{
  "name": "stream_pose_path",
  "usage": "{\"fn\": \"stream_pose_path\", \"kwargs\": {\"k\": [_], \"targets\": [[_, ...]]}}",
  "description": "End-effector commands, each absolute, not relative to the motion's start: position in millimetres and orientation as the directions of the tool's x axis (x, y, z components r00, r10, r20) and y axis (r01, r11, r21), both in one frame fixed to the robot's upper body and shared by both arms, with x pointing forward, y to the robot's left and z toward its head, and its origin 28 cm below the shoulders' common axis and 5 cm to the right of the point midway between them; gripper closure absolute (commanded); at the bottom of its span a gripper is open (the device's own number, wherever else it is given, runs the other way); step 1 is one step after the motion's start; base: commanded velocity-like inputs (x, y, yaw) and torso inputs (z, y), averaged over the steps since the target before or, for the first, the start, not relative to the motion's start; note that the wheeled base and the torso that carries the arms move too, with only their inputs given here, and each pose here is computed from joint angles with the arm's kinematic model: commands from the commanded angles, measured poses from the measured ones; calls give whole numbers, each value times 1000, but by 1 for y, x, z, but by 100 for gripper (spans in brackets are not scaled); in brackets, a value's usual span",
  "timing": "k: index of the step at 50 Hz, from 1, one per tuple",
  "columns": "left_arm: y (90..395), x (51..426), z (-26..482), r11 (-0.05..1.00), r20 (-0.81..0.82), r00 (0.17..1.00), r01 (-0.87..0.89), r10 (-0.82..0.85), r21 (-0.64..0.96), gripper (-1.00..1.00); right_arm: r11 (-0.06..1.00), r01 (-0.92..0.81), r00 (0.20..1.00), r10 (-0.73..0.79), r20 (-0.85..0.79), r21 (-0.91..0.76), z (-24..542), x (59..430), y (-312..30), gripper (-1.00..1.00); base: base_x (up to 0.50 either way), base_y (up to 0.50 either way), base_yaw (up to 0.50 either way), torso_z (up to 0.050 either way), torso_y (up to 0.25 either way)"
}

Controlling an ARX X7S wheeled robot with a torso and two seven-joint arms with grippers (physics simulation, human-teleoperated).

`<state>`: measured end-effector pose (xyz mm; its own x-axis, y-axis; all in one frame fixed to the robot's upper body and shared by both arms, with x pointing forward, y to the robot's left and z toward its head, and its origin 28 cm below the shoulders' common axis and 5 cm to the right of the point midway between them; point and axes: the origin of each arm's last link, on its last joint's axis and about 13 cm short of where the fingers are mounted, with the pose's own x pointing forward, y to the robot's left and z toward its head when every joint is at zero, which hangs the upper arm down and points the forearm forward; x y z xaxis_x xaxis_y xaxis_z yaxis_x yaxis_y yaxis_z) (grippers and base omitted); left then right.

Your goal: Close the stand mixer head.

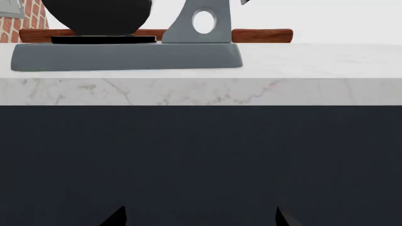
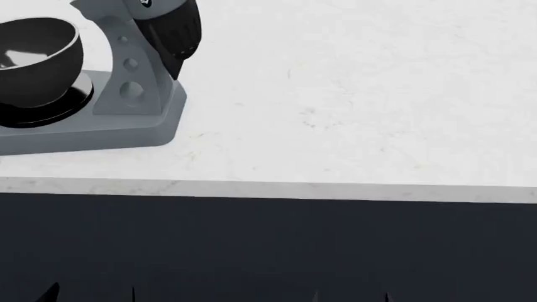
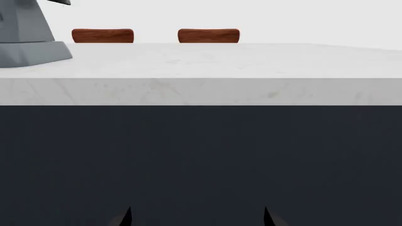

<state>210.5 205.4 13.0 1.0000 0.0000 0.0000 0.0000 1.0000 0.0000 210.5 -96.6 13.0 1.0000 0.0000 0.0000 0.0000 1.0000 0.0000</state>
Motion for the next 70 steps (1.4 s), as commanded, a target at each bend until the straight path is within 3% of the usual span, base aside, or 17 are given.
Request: {"fn": "stream_pose_path", "kwargs": {"k": [1, 16, 17, 18, 31, 34, 40, 43, 53, 59, 63, 70], "targets": [[205, 212, 12, 1000, 0, 1000, 0, 0, 0, -100, 1000, 0, 1000, 0, 0, -12, 13, 211, -96, -100, 0, 0, 0, 0, 0], [208, 214, 7, 1000, -23, 1000, 2, -2, -6, -100, 1000, -6, 1000, 6, 0, -11, 12, 210, -97, -100, 0, 0, 0, 0, 0], [223, 214, 6, 999, 83, 996, -42, 44, -24, -100, 998, 34, 999, -35, 20, 46, 17, 203, -98, -100, 0, 0, 0, 0, 0], [208, 214, 7, 1000, -22, 1000, 4, -4, -6, -100, 1000, -6, 1000, 6, 0, -12, 12, 210, -97, -100, 0, 0, 0, 0, 0], [212, 216, 5, 1000, -29, 999, -27, 27, 4, -100, 1000, 7, 1000, -8, -25, -29, 2, 214, -104, -100, 0, 0, 0, 0, 0], [210, 215, 6, 1000, -38, 999, -19, 20, 15, -100, 993, 18, 1000, -15, 24, -113, 11, 214, -106, -100, 0, 0, 0, 0, 0], [200, 212, 63, 995, 32, 999, 5, -9, 103, -100, 998, 22, 994, -15, 104, -65, 61, 218, -104, -100, 0, 0, 0, 0, 0], [202, 212, 95, 995, 53, 998, 19, -24, 93, -100, 991, 52, 983, -30, 180, -119, 90, 222, -107, -100, 0, 0, 0, 0, 0], [214, 194, 201, 998, 201, 979, -33, 20, 59, -100, 997, 64, 948, -48, 315, -40, 190, 208, -118, -100, 0, 0, 0, 0, 0], [218, 186, 214, 990, 217, 975, -70, 43, 120, -100, 998, 44, 951, -25, 307, -54, 208, 197, -117, -100, 0, 0, 0, 0, 0], [211, 177, 221, 992, 213, 977, 4, -30, 124, -100, 1000, 12, 951, -13, 310, 5, 209, 197, -113, -100, 0, 0, 0, 0, 0], [209, 177, 220, 992, 199, 979, 8, -34, 129, -100, 994, 47, 957, -18, 290, -96, 208, 191, -115, -100, 0, 0, 0, 0, 0]]}}
